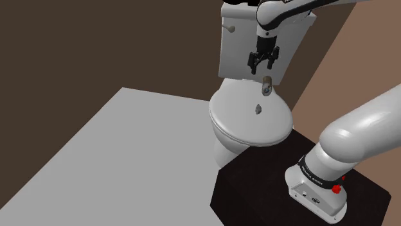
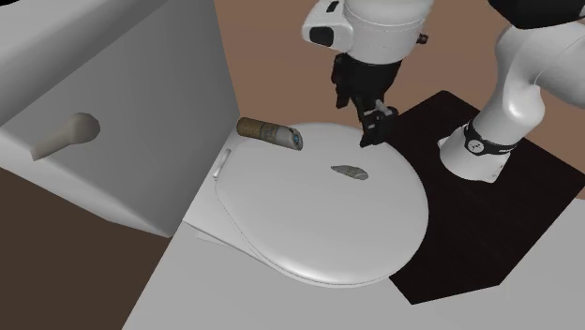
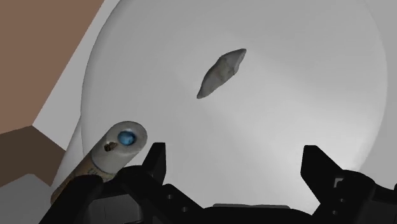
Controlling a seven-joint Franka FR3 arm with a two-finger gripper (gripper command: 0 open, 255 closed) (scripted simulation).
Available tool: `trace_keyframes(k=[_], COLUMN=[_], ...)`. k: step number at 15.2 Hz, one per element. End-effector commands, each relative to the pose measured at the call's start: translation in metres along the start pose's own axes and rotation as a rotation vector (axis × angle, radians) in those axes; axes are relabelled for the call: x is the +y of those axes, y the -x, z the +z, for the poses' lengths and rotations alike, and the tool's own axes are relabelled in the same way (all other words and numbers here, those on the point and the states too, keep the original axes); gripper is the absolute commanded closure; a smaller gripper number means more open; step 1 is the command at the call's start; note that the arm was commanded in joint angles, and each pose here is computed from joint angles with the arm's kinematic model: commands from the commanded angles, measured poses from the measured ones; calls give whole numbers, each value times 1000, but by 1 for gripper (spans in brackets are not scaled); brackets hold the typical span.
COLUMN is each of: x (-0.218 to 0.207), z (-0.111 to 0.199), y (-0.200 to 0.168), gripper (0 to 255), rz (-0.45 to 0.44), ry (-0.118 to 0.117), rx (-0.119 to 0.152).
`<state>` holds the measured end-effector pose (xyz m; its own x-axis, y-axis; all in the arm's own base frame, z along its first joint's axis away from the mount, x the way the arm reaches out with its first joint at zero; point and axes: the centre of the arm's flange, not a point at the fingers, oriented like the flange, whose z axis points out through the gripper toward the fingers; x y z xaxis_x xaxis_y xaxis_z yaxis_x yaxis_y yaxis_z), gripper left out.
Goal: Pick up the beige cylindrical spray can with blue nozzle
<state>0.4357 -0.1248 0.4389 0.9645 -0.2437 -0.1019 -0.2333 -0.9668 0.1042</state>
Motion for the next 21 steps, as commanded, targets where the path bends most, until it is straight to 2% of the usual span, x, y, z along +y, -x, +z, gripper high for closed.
trace_keyframes(k=[1, 11, 21], x=[16, 103, 202], z=[13, 90, 169], y=[-19, -92, -138], gripper=[0, 0, 0], rz=[52, 305, 554], ry=[-1, -10, -19], rx=[-9, -56, -103])
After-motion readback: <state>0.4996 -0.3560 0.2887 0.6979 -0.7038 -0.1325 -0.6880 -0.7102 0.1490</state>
